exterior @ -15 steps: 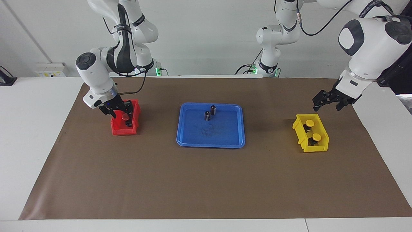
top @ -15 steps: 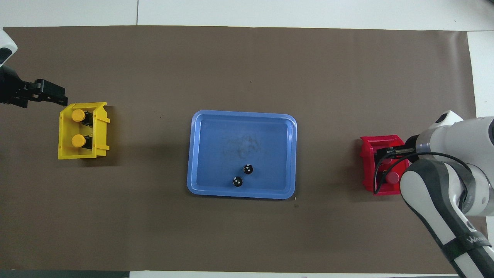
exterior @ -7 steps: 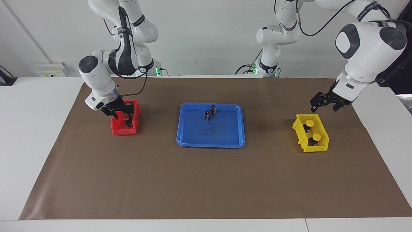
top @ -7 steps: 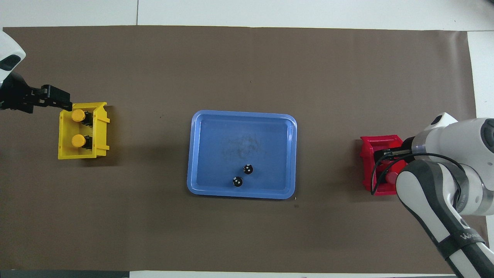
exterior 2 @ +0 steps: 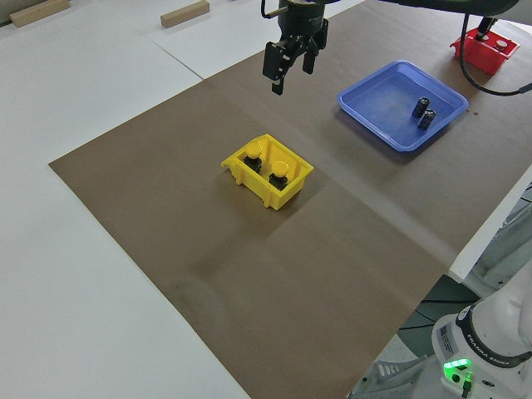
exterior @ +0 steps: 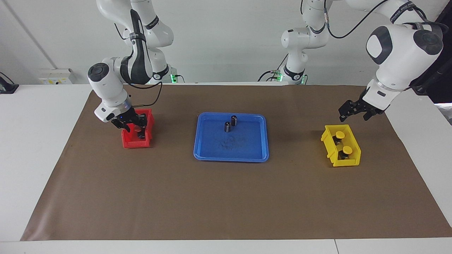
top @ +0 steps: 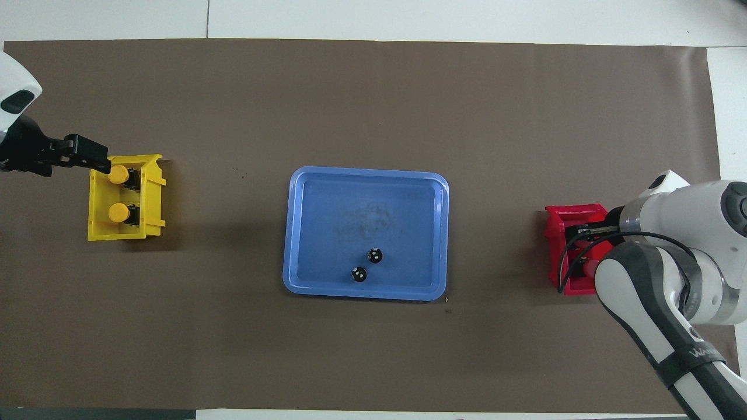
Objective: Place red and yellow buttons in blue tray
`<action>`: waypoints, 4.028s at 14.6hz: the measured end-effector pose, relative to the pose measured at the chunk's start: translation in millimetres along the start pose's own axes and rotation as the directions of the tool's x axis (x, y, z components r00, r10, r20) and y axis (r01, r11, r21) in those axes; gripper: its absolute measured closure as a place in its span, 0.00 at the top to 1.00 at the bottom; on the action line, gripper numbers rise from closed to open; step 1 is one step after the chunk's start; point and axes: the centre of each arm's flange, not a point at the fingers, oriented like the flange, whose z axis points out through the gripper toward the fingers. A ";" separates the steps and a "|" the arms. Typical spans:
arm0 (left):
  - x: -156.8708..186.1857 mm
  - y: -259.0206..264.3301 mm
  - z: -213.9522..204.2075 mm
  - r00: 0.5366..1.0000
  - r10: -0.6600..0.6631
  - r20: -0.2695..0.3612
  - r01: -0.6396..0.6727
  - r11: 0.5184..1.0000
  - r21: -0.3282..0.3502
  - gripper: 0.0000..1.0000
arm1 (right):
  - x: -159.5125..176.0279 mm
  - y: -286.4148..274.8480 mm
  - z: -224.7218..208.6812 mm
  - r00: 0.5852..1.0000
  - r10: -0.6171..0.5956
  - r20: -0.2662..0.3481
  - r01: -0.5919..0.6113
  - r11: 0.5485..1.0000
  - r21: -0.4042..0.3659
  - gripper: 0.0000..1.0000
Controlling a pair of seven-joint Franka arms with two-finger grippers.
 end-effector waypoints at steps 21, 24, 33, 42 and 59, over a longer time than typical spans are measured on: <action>27.9 -40.7 110.8 0.991 0.000 -0.131 0.000 1.000 0.003 0.88 | 99.4 -186.5 -146.6 0.999 -0.002 0.047 0.003 1.000 -0.020 0.42; 33.7 -56.6 134.2 0.990 -0.018 -0.142 0.019 1.000 0.002 0.76 | 99.7 -269.3 -122.5 0.997 0.073 -0.015 -0.073 0.997 0.023 0.42; 23.9 -51.9 168.2 0.993 -0.012 -0.118 0.012 1.000 -0.001 0.71 | 86.9 -403.1 -10.6 0.989 0.149 0.021 -0.148 0.989 -0.023 0.42; 29.6 -53.4 149.5 0.992 -0.019 -0.128 0.019 1.000 -0.001 0.41 | 79.7 -401.3 11.9 0.988 0.148 0.031 -0.147 0.988 -0.041 0.46; -42.0 278.0 113.3 0.998 -0.071 0.000 0.070 0.995 -0.067 0.41 | -8.9 -39.6 -96.8 0.998 -0.066 0.012 0.065 0.998 0.007 0.99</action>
